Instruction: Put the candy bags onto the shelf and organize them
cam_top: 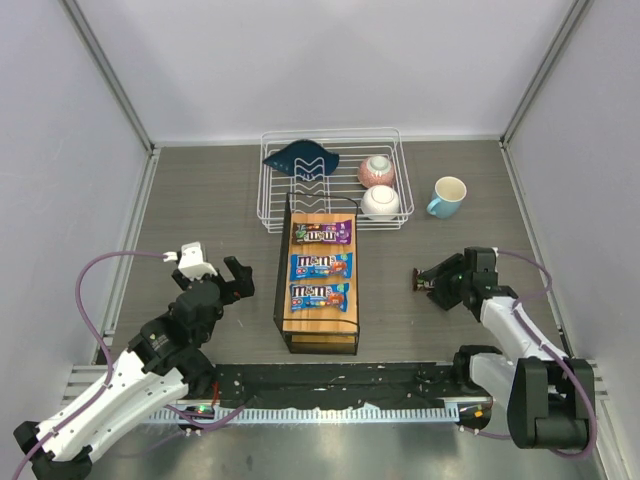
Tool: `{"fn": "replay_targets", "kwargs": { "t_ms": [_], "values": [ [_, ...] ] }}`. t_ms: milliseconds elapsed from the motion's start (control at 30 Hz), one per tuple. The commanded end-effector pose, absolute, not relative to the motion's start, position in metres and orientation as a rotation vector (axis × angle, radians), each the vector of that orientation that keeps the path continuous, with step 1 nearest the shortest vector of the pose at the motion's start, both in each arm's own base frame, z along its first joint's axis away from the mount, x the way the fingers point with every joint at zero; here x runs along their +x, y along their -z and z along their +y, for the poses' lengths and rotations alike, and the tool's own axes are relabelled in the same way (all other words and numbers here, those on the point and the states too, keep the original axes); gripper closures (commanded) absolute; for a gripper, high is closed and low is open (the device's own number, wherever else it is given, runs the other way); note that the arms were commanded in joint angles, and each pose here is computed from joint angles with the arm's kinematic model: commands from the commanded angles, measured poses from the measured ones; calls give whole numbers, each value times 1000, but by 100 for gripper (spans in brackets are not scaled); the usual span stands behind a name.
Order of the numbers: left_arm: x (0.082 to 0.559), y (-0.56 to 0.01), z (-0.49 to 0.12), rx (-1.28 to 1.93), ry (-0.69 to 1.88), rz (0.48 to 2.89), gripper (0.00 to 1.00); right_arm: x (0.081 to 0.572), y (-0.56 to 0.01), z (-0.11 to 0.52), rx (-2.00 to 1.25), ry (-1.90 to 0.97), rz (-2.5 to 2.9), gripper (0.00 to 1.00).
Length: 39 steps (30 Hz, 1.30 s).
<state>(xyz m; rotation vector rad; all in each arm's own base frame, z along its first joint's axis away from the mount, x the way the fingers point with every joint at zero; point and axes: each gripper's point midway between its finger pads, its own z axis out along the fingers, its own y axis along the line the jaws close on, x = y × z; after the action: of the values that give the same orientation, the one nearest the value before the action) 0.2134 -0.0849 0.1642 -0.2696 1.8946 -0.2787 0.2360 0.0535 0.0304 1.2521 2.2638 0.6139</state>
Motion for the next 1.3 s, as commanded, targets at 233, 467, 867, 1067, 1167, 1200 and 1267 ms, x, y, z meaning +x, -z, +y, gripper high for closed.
{"fn": "replay_targets", "kwargs": {
  "t_ms": [233, 467, 867, 1067, 1167, 1200, 1267],
  "values": [
    [216, -171, -88, -268, 301, 1868, 0, 237, -26, 85, 1141, -701, 2340, 43],
    [217, -171, -89, -264, 294, 1874, 0, 251, -77, 69, 960, -629, 2228, 42],
    [216, -172, -88, -268, 297, 1869, 0, 247, -74, 5, 1160, -190, 2173, 37],
    [216, -171, -88, -267, 295, 1872, 0, 244, -72, -34, 1258, -100, 2120, 36],
    [216, -171, -88, -266, 291, 1872, 0, 243, -68, -43, 1260, -59, 2140, 36],
    [216, -171, -88, -266, 291, 1872, 0, 244, -68, -46, 1270, -52, 2136, 36],
    [217, -171, -88, -268, 291, 1871, 0, 245, -66, -47, 1266, -51, 2143, 36]
  ]
}}
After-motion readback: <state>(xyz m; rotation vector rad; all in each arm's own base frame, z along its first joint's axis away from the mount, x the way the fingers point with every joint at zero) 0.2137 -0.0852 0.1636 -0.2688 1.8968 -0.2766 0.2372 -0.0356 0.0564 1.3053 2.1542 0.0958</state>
